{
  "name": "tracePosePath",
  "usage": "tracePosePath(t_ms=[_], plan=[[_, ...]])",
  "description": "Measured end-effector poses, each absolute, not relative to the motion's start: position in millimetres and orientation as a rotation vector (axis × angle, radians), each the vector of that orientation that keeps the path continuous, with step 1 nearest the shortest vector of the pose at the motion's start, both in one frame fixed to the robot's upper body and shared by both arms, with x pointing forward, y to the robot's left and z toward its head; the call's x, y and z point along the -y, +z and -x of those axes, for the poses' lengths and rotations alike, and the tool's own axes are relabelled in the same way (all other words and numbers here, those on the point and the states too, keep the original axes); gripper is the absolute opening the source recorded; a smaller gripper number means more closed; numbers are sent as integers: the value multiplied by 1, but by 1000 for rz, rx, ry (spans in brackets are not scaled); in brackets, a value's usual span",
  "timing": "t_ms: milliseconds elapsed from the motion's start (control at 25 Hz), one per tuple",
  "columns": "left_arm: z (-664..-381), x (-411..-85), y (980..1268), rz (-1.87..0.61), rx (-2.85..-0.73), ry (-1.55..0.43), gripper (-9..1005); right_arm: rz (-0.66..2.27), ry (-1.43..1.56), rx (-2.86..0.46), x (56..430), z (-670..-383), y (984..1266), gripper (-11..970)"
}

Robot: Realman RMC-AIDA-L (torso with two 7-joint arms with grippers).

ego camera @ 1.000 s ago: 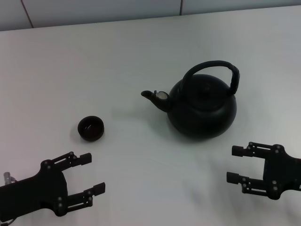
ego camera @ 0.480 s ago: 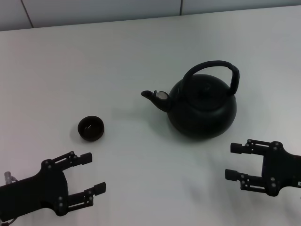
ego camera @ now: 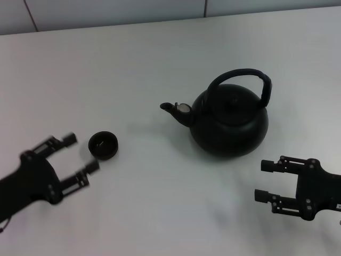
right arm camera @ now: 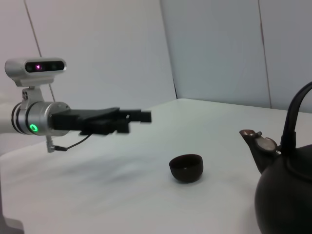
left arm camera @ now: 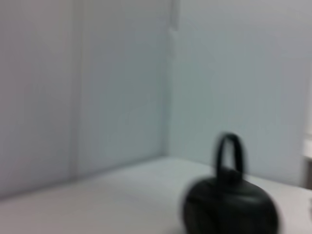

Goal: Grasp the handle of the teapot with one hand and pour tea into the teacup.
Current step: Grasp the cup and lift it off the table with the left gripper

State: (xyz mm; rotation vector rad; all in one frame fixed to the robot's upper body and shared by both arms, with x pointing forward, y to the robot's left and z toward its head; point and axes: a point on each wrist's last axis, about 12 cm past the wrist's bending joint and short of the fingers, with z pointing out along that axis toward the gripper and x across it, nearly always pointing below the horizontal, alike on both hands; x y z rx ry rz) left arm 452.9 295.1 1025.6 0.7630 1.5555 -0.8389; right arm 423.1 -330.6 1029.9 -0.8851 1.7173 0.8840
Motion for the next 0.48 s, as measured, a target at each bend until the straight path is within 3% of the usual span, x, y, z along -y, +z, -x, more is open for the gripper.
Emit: tracePosePath(t_ms=[480], plan=[[-454, -295, 1019, -717, -1549, -729, 781, 899, 892, -1700, 329, -428, 1033, 674]])
